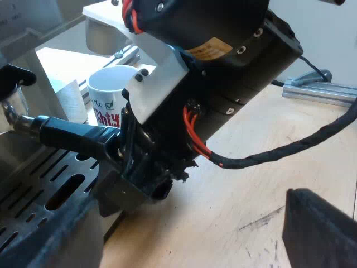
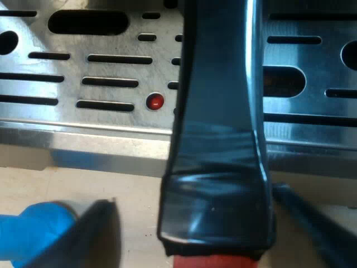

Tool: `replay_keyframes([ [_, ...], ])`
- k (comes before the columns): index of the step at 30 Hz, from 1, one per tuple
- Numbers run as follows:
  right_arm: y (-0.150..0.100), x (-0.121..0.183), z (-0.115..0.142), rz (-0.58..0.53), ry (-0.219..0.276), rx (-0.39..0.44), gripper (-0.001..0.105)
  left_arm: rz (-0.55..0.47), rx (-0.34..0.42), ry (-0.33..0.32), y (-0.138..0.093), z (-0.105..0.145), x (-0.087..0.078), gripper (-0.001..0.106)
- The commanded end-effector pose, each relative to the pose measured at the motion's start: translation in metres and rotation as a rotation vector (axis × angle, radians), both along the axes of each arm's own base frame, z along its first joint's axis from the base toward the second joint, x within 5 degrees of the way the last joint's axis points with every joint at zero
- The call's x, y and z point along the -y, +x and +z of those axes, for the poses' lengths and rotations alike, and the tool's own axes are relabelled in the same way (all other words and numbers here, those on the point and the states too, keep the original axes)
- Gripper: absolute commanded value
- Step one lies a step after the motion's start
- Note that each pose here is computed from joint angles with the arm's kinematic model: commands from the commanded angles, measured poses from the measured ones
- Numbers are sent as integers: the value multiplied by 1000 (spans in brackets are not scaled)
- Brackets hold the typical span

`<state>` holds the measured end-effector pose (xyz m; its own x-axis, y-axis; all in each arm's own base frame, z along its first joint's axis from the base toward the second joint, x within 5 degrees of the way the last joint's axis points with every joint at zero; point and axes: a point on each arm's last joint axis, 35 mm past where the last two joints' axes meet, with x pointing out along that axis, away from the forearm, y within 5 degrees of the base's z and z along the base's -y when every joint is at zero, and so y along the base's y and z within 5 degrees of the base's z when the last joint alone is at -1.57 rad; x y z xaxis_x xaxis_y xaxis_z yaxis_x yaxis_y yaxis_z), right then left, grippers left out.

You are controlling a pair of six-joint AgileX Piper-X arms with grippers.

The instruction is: Grind coffee beans and then tamp

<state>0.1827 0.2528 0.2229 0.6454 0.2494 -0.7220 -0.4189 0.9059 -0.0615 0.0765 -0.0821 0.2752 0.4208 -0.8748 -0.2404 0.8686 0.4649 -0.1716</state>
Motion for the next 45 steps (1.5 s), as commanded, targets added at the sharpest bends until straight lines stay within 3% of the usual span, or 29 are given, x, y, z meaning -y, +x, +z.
replay_keyframes([
  [1,2,0,3,-3,5,18,41,-5,4,-15,-1,2,0,68],
  [3,2,0,3,-3,5,18,28,-5,4,-15,-1,2,0,68],
  [7,2,0,3,-3,5,18,13,-5,4,-15,-1,2,0,68],
  [13,2,0,3,-3,5,18,0,-5,2,-13,-1,2,0,68],
  [31,-12,-9,3,40,-9,28,0,-8,-28,22,-2,-3,-1,68],
  [37,-18,-11,3,10,13,20,0,-8,-28,22,-2,-3,-1,68],
  [45,-32,-12,1,-2,-50,40,0,-8,-28,22,-2,-3,-1,68],
])
